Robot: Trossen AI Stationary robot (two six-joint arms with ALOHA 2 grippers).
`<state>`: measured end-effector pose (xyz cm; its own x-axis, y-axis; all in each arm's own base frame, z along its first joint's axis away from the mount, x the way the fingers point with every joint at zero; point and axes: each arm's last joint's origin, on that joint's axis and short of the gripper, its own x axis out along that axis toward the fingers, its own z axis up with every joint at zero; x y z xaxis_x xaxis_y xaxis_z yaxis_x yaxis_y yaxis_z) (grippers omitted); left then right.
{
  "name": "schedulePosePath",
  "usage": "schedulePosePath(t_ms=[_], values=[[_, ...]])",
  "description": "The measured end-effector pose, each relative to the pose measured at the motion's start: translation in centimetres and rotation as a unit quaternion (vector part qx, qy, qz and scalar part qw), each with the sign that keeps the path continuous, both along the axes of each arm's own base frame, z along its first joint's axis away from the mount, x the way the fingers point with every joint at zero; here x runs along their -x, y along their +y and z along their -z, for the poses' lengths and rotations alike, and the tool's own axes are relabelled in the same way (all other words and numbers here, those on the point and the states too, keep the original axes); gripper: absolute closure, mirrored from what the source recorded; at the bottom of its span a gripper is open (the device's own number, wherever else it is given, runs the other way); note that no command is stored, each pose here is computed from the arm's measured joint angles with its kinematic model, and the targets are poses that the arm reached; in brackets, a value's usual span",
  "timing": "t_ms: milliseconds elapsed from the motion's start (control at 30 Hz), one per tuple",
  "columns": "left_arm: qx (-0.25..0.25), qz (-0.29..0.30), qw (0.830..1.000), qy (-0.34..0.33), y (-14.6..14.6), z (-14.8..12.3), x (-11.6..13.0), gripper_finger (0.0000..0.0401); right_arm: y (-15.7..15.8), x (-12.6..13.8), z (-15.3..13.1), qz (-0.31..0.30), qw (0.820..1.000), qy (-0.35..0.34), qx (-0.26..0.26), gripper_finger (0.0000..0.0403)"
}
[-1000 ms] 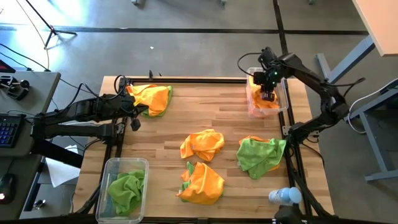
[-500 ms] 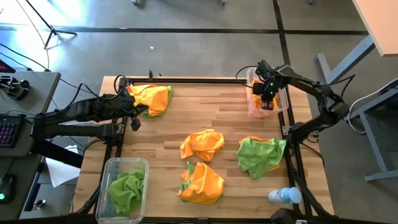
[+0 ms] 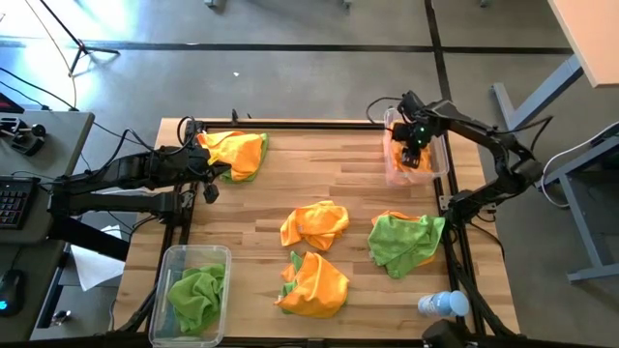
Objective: Sort microfiber towel by color & place in baskets
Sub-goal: Put the orange microfiber towel into the top transparent bin
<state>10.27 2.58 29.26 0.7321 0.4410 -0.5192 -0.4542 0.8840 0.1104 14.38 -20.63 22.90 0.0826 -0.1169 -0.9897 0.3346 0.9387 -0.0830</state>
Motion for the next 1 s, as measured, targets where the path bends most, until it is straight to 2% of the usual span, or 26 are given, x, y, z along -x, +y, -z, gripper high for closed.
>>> schedulePosePath(t_ms=[167, 433, 567, 667, 733, 867, 1000], values=[[0.000, 0.000, 1.000, 0.000, 0.0, 0.0, 0.0, 0.0401, -0.5, -0.3, -2.8, 0.010, 1.000, -0.007, 0.014, 0.0198], [0.001, 0.000, 1.000, 0.000, 0.0, 0.0, 0.0, 0.0401, -0.6, -0.2, -6.7, 0.021, 0.999, -0.001, 0.027, 0.0194], [0.001, 0.000, 1.000, 0.002, 0.0, 0.0, -0.1, 0.0401, -0.7, -0.3, -8.0, 0.073, 0.997, -0.021, 0.033, 0.0194], [0.001, 0.000, 1.000, 0.007, 0.0, 0.1, -0.3, 0.0401, -0.7, -0.4, -8.5, 0.135, 0.990, -0.045, 0.020, 0.0194], [0.002, 0.000, 1.000, 0.011, 0.1, 0.2, -0.4, 0.0401, -0.5, -0.4, -8.5, 0.152, 0.987, -0.051, 0.005, 0.0199], [0.003, 0.000, 1.000, 0.017, 0.1, 0.3, -0.7, 0.0401, 0.2, 0.0, -8.7, 0.162, 0.985, -0.054, -0.006, 0.0245], [0.004, 0.000, 1.000, 0.024, 0.1, 0.4, -0.9, 0.0401, 1.7, 1.0, -10.1, 0.185, 0.979, -0.081, 0.002, 0.0338]])
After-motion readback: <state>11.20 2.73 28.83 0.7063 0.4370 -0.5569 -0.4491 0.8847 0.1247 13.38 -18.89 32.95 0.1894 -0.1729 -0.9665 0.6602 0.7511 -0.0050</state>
